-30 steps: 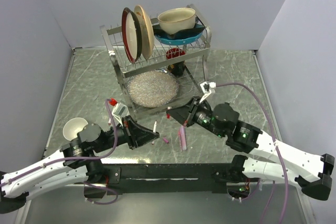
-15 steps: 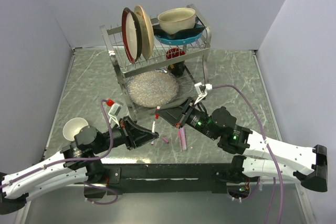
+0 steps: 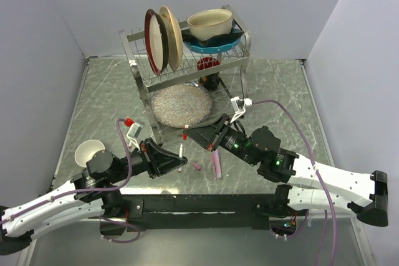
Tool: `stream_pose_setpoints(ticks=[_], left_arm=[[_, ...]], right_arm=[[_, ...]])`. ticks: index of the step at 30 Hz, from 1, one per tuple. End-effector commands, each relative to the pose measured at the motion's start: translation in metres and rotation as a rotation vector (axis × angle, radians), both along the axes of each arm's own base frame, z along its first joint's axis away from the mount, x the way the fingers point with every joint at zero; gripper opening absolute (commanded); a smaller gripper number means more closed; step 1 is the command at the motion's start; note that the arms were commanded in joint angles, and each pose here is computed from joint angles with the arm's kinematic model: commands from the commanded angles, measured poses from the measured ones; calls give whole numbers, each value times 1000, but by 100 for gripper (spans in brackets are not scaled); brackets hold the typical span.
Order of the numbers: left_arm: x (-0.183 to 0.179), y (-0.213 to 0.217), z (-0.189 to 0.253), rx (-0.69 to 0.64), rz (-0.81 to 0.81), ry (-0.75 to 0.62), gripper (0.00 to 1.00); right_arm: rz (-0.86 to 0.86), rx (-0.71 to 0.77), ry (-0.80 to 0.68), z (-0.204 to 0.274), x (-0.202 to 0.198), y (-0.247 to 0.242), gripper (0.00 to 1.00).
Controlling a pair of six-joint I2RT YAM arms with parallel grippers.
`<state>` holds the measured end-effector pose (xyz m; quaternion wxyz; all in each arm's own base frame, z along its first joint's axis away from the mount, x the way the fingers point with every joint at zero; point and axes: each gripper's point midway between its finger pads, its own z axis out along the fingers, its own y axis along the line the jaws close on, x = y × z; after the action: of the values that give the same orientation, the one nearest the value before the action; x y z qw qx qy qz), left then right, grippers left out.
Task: Insert the pens into the pen caps
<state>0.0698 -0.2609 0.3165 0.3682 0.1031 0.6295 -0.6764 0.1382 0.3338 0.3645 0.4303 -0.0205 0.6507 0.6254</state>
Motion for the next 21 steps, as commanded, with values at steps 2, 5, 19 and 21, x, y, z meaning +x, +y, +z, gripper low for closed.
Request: stream_pose_setpoints(ticks=[2, 5, 19, 21], left_arm=[[-1, 2, 12, -45, 2, -22, 1], [0, 3, 11, -44, 10, -22, 1], [1, 8, 11, -45, 26, -23, 1], [0, 8, 11, -48, 24, -24, 1]], right_arm=[[11, 66, -27, 32, -4, 1, 0], [19, 67, -25, 32, -7, 2, 0], [51, 65, 5, 22, -20, 1, 0], [41, 69, -1, 27, -19, -1, 0]])
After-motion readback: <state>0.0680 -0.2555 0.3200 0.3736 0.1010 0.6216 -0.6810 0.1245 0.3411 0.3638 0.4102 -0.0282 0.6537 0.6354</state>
